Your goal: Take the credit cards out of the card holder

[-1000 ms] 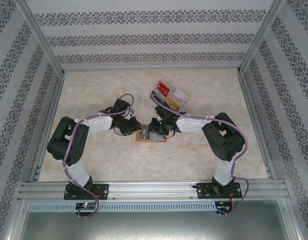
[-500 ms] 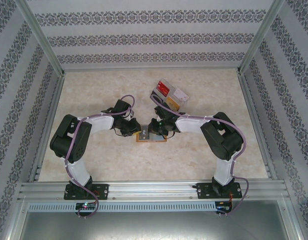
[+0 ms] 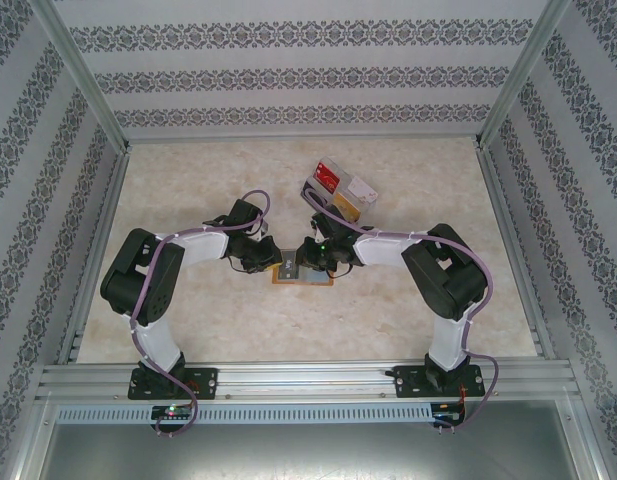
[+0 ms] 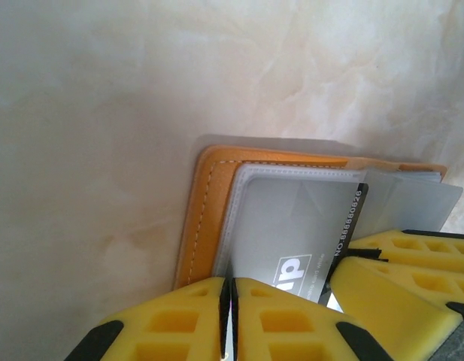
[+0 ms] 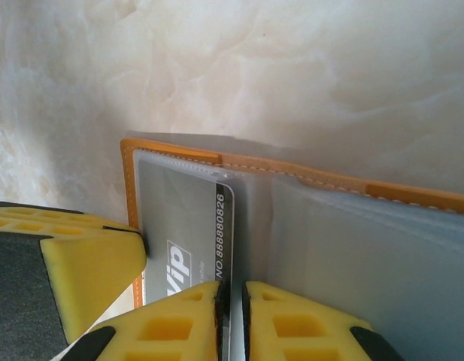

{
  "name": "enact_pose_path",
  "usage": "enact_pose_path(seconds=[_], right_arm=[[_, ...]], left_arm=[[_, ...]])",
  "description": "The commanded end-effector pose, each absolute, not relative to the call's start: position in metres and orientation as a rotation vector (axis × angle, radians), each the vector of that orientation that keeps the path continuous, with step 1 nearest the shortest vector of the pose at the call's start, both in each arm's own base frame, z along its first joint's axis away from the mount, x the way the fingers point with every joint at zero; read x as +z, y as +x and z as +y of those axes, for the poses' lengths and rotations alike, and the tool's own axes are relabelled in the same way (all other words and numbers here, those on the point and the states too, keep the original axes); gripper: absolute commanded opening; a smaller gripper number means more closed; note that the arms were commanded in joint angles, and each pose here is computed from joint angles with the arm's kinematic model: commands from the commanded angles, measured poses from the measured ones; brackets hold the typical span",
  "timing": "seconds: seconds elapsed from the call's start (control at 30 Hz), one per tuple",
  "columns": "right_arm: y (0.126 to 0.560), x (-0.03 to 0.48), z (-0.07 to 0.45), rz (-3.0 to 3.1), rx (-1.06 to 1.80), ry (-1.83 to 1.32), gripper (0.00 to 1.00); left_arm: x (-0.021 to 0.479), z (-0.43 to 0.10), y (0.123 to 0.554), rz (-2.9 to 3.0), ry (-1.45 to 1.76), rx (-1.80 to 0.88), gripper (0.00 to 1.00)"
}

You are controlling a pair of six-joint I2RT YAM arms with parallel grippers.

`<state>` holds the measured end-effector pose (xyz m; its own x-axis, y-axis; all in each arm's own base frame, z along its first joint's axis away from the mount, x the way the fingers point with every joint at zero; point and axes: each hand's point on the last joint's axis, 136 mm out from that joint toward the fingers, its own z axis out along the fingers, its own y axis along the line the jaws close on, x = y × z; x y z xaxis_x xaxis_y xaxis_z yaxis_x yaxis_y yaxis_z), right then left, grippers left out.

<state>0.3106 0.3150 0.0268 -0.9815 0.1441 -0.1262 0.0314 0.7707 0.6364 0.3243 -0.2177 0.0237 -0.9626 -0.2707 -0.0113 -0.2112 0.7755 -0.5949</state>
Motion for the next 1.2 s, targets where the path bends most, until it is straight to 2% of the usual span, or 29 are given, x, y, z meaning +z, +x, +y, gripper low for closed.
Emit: enact_pose_path(seconds=[0.0,0.33,0.9,1.17], right_arm=[[0.309,0.023,0.316,2.801,1.040,0.147,0.18],[0.309,0.024,0.316,2.788,1.061,0.146,0.16],[0.311,0.026,0.299,2.768,1.045,0.192,0.07],[0.313,0.031,0.293,2.740,1.041,0.208,0.05]], left_arm=[[0.010,-0.215,0.321,2.901,-0.377,-0.880,0.14],[0.011,-0.215,0.321,2.893,-0.375,-0.891,0.14],[0.020,-0.217,0.323,2.849,-0.363,-0.925,0.31],[0.019,-0.216,0.321,2.846,-0.361,-0.921,0.34]])
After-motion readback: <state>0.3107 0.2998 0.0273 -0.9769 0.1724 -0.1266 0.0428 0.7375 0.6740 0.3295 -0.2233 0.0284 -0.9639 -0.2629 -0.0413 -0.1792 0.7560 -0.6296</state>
